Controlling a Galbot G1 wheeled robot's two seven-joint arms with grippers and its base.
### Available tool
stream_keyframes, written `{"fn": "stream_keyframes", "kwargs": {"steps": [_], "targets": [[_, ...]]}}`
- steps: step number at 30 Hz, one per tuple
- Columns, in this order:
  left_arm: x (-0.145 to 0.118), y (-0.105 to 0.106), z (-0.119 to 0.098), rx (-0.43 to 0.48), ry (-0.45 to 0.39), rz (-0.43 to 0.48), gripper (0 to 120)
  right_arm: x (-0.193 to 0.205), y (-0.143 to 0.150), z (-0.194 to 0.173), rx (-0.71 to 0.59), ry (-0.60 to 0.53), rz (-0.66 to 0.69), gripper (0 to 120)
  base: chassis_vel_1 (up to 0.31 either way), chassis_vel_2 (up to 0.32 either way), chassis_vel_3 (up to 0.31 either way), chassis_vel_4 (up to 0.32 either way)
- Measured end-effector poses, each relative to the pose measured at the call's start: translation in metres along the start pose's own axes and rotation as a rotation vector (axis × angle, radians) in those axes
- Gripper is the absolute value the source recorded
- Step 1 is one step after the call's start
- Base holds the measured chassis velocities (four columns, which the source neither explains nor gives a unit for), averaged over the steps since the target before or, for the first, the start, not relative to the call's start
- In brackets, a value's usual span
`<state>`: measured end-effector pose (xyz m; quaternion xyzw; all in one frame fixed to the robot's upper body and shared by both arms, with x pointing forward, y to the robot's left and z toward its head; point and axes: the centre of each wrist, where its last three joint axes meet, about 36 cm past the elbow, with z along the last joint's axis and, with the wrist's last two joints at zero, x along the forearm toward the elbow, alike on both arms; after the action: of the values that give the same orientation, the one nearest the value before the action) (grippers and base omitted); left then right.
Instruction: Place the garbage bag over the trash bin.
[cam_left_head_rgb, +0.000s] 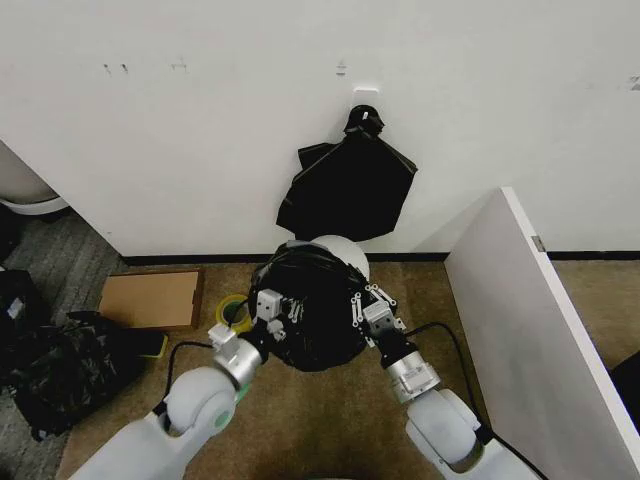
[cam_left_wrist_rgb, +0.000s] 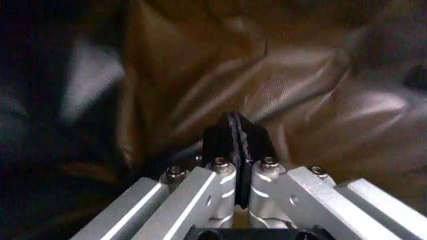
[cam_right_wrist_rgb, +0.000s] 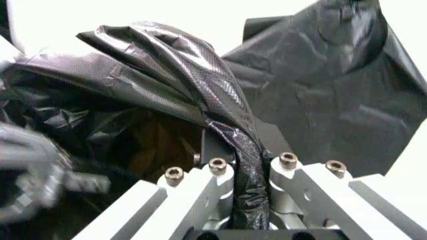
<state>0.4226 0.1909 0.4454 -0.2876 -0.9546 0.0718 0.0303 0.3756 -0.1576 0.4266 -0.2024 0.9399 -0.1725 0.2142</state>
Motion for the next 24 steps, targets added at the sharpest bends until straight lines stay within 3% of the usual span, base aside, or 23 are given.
{"fn": "stream_keyframes", "kwargs": {"steps": [6,13,24], "targets": [[-0.024,-0.006,0.005,0.004,0.029,-0.030,0,0.002,0.001,-0.001,0.026,-0.026,-0.017,1,0.000,0.000,0.000,0.000],[-0.053,0.003,0.003,0.001,0.034,-0.088,0,0.004,0.004,-0.003,0.018,-0.032,-0.028,1,0.000,0.000,0.000,0.000],[-0.078,0.005,0.014,0.023,0.063,-0.110,0,0.006,0.009,-0.008,0.001,-0.042,-0.045,1,0.000,0.000,0.000,0.000]]}}
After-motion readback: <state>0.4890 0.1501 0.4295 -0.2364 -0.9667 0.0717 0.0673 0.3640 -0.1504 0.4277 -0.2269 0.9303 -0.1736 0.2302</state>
